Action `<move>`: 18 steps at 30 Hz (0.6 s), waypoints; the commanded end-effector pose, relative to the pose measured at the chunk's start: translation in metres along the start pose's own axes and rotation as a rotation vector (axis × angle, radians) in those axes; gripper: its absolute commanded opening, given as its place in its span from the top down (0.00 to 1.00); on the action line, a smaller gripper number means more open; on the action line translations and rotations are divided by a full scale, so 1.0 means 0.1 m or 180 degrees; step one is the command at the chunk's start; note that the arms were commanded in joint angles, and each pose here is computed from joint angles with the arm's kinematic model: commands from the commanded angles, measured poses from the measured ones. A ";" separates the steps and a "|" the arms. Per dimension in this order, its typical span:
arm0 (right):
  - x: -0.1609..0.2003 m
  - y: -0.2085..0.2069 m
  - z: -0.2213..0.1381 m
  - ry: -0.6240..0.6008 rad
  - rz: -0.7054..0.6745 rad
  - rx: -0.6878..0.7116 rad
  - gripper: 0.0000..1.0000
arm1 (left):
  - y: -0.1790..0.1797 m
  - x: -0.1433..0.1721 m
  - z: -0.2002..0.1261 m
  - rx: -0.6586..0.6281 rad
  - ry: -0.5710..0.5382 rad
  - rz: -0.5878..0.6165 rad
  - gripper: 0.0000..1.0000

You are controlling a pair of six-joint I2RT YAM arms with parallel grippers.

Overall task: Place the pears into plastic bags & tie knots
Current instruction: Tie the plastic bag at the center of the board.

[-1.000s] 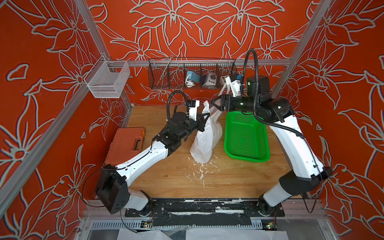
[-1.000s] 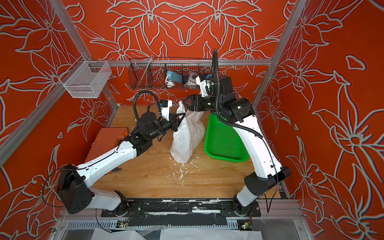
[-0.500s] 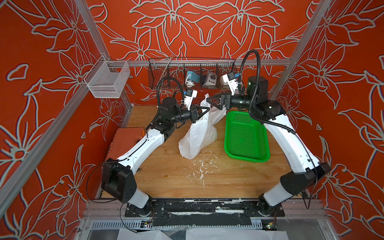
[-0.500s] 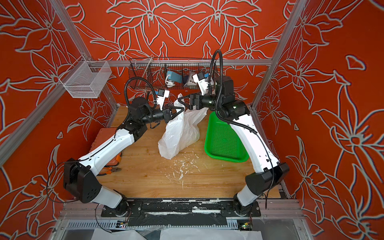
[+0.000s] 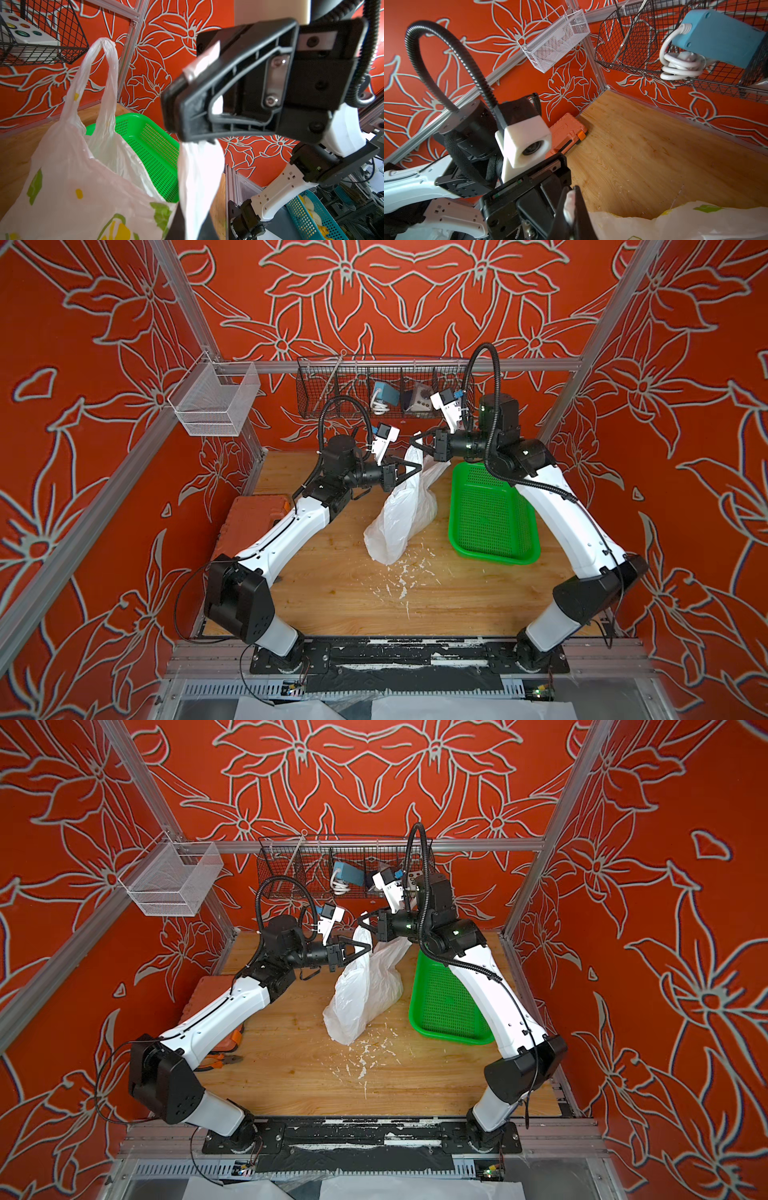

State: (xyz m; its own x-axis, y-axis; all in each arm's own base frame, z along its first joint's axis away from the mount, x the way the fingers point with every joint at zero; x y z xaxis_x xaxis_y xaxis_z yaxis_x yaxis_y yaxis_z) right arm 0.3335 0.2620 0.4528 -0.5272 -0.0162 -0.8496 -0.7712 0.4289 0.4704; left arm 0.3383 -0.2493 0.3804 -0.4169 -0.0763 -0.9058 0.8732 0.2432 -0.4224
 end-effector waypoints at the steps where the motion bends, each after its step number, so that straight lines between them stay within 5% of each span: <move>1: -0.30 0.16 -0.20 -0.0407 -0.0148 0.0042 1.00 | 0.10 0.19 -0.06 -0.0078 0.0210 -0.0045 0.94; 4: -0.33 0.23 -0.29 -0.0474 -0.0143 0.0052 1.00 | 0.16 0.27 -0.20 -0.0296 0.0195 -0.0084 0.51; 7: -0.25 0.21 -0.28 -0.0370 -0.0095 0.0076 1.00 | 0.05 0.13 -0.31 -0.0456 -0.0079 0.0059 0.30; 13: -0.12 0.15 -0.23 -0.0297 0.0000 0.0094 1.00 | -0.14 -0.29 -0.45 -0.0873 -0.0668 0.0467 0.22; 18: -0.09 0.14 -0.20 -0.0255 0.0018 0.0084 1.00 | -0.22 -0.41 -0.27 -0.0705 -0.0644 0.0586 0.20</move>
State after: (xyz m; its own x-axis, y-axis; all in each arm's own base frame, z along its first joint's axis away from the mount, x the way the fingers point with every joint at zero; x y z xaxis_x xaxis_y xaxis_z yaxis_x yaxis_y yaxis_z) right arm 0.3227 0.2502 0.4657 -0.5194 0.0417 -0.8535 -0.7487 0.4592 0.4781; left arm 0.3265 -0.2174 0.4133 -0.2508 -0.1892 -0.9494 0.8262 0.4692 -0.3118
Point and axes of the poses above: each gripper's point midway between its finger pads, its own z axis out along the fingers, its own y axis along the line the jaws close on, x = y × z, the point moved 5 cm from there along -z, back along the fingers, and after that the axes turned 2 degrees about z, right-handed, at the moved point
